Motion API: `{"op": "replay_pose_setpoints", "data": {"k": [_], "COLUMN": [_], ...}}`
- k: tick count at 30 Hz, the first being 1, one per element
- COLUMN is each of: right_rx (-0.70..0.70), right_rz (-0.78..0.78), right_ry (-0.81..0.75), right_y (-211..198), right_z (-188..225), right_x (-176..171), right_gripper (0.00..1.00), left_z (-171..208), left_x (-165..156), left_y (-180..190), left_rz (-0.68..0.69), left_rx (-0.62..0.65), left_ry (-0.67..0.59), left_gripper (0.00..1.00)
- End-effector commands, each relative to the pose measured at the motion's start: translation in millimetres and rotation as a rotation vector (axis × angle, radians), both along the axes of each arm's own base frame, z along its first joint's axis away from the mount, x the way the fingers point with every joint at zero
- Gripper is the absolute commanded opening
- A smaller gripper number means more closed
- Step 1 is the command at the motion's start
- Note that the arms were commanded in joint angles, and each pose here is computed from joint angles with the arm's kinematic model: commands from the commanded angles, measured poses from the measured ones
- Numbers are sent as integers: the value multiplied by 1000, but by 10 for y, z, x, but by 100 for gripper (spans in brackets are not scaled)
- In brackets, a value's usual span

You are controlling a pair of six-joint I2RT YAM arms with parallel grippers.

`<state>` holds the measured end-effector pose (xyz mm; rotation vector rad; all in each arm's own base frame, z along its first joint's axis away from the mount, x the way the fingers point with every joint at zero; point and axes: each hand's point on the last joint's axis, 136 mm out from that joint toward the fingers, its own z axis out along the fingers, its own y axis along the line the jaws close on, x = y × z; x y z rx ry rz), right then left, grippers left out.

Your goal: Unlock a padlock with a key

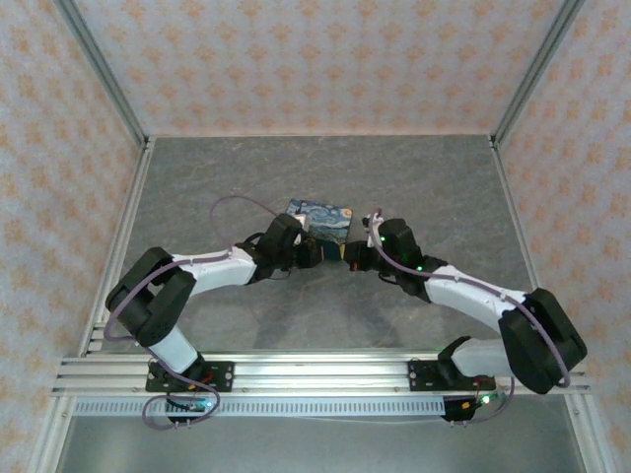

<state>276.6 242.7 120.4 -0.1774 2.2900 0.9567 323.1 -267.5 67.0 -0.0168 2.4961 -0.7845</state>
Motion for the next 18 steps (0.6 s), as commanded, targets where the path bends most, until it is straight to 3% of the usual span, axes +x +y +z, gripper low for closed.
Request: {"op": "replay_pose_setpoints", "data": {"k": [1, 18], "right_rx": [-1, -27], "right_rz": [-10, 117], "right_ry": [-72, -154], "right_y": [-46, 73], "right_z": [16, -389], "right_x": [-6, -125], "right_gripper": [0, 0], "left_z": [279, 380], "left_x": [77, 168], "left_y": [-49, -120], "left_rz": [28, 99], "left_rx": [-64, -143], "left_ry": [-7, 51], "left_gripper": [26, 24]}}
